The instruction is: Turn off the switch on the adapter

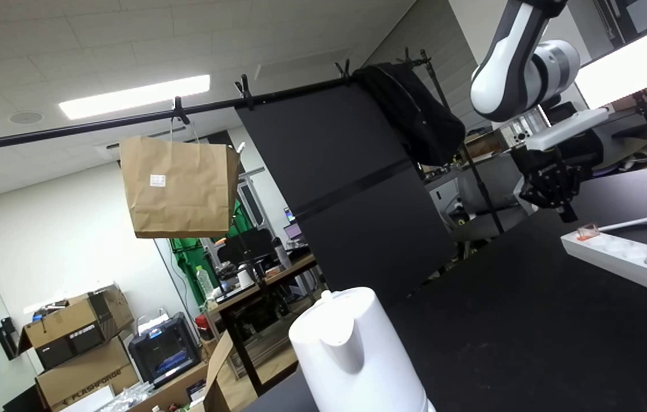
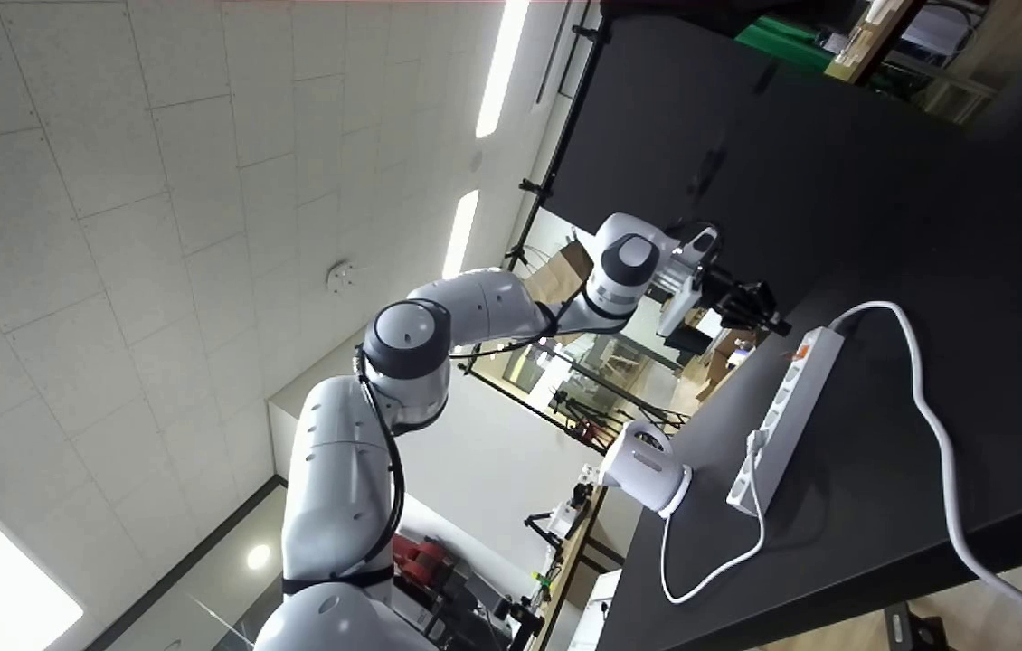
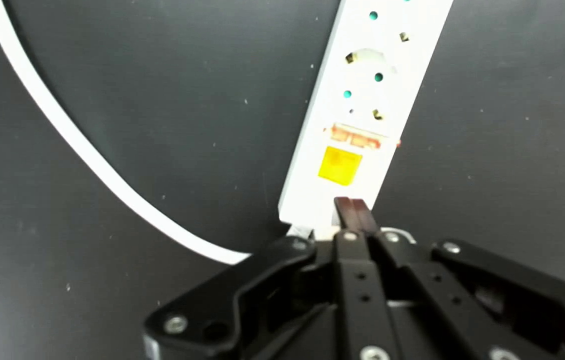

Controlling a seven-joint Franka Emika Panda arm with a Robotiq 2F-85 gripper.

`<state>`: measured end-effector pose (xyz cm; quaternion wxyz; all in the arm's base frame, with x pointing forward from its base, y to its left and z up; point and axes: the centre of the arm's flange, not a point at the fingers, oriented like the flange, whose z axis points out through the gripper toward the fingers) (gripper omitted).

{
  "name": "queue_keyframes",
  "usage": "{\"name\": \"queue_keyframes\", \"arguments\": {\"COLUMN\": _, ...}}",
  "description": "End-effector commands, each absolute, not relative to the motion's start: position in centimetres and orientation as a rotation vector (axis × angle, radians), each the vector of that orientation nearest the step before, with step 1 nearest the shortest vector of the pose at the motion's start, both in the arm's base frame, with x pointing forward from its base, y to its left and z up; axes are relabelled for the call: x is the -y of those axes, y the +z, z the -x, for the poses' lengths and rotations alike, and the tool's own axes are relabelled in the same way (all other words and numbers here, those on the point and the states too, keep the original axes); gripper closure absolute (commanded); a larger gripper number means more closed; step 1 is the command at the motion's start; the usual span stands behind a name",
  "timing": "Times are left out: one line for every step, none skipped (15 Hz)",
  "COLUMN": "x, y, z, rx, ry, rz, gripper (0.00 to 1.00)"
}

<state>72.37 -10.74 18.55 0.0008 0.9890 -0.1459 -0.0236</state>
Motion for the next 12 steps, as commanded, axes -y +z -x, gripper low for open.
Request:
{"name": "queue_keyframes", "arguments": {"x": 10.4, "y": 25.6, "z": -71.9, "rx": 0.360, "ry": 0.042, "rz": -3.074, "gripper": 1.00}}
{"name": "queue_keyframes", "arguments": {"x": 10.4, "y": 27.3, "z": -71.9, "rx": 0.336, "ry": 0.066, "rz": -3.061, "gripper": 1.00}}
{"name": "queue_keyframes", "arguments": {"x": 10.4, "y": 28.7, "z": -71.9, "rx": 0.285, "ry": 0.089, "rz": -3.048, "gripper": 0.74}}
{"name": "queue_keyframes", "arguments": {"x": 10.5, "y": 30.0, "z": -71.9, "rx": 0.267, "ry": 0.107, "rz": -3.032, "gripper": 0.73}}
{"name": "queue_keyframes", "arguments": {"x": 10.6, "y": 31.0, "z": -71.8, "rx": 0.237, "ry": 0.119, "rz": -3.019, "gripper": 0.67}}
{"name": "queue_keyframes", "arguments": {"x": 10.7, "y": 31.8, "z": -71.7, "rx": 0.220, "ry": 0.131, "rz": -3.012, "gripper": 0.60}}
{"name": "queue_keyframes", "arguments": {"x": 10.9, "y": 32.4, "z": -71.6, "rx": 0.198, "ry": 0.132, "rz": -3.004, "gripper": 0.54}}
{"name": "queue_keyframes", "arguments": {"x": 11.0, "y": 32.9, "z": -71.5, "rx": 0.174, "ry": 0.127, "rz": -2.996, "gripper": 0.46}}
{"name": "queue_keyframes", "arguments": {"x": 11.1, "y": 33.1, "z": -71.5, "rx": 0.146, "ry": 0.112, "rz": -2.985, "gripper": 0.40}}
{"name": "queue_keyframes", "arguments": {"x": 11.1, "y": 33.2, "z": -71.4, "rx": 0.118, "ry": 0.084, "rz": -2.978, "gripper": 0.34}}
{"name": "queue_keyframes", "arguments": {"x": 11.2, "y": 33.2, "z": -71.3, "rx": 0.096, "ry": 0.062, "rz": -2.973, "gripper": 0.27}}
{"name": "queue_keyframes", "arguments": {"x": 11.2, "y": 33.1, "z": -71.2, "rx": 0.076, "ry": 0.039, "rz": -2.966, "gripper": 0.20}}
